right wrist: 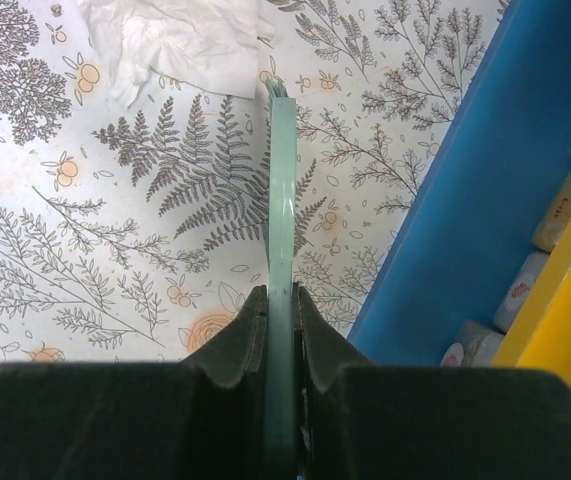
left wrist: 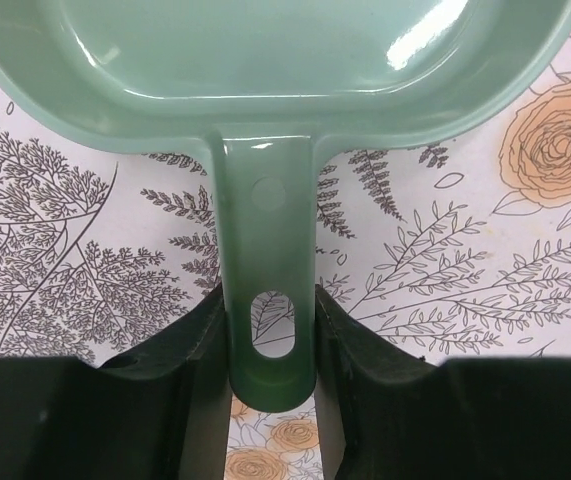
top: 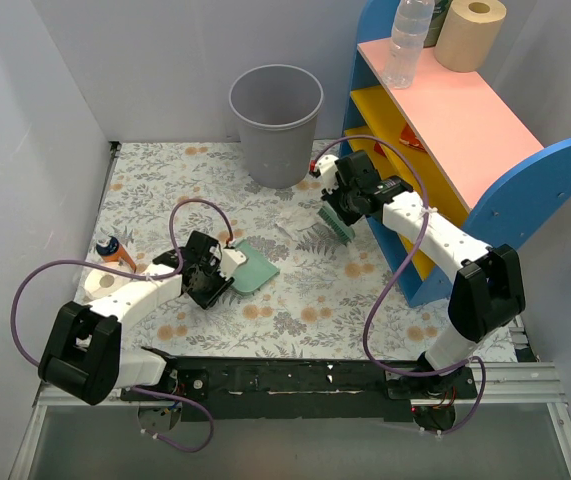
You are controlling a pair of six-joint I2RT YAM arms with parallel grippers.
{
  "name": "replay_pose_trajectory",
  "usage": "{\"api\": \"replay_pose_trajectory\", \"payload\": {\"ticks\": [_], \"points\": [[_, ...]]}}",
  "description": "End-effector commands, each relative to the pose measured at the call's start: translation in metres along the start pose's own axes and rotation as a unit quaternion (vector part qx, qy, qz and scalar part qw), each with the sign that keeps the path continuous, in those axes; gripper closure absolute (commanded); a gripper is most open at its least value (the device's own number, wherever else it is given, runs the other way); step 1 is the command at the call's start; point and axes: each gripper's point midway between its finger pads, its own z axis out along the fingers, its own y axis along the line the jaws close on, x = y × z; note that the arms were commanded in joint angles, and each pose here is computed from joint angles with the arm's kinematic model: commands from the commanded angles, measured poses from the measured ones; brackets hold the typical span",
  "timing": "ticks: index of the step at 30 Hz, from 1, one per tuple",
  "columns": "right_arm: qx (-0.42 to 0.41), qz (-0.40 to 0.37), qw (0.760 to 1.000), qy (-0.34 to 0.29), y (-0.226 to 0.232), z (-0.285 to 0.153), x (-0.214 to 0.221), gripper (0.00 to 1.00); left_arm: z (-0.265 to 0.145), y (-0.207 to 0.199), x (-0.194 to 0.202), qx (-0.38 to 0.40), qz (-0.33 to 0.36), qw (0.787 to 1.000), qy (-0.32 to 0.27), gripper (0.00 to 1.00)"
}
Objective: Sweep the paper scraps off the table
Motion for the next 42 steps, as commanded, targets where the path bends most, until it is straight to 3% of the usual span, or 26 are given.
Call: {"api": "replay_pose_trajectory", "payload": {"ticks": [1,6,13,20,27,30,33,42], "points": [[0.031,-0.004,0.998,-0.046,-0.016,-0.009,-0.038,0.99,-0.014,0.003,-0.024,-0.003,0.009,1.0,-0.03,0.88],[0.08,-0.007,0.995,-0.052,-0.035,0.003,-0.06,0.99,-0.033,0.013,-0.048,-0.008,0.055,0.998,-0.027,1.0],[0.092,-0.016,0.995,-0.048,-0.036,0.032,-0.076,0.99,-0.043,0.032,-0.065,-0.029,0.098,0.995,0.007,1.0],[0.063,-0.028,0.997,-0.041,-0.01,0.056,-0.086,0.99,-0.019,0.039,-0.061,-0.021,0.104,0.993,0.058,1.0],[-0.051,-0.026,0.997,-0.042,0.068,0.051,-0.085,0.99,-0.001,0.047,-0.088,-0.019,0.095,0.994,0.046,1.0],[-0.156,-0.002,0.986,-0.061,0.117,0.025,-0.095,0.99,0.006,0.041,-0.092,0.0,0.094,0.995,0.04,1.0],[-0.215,0.027,0.973,-0.082,0.136,-0.002,-0.109,0.99,0.01,0.037,-0.088,0.008,0.092,0.995,0.037,1.0],[-0.066,-0.039,0.992,-0.102,0.066,-0.021,-0.098,0.99,0.006,0.027,-0.075,-0.006,0.078,0.997,-0.018,1.0]]}}
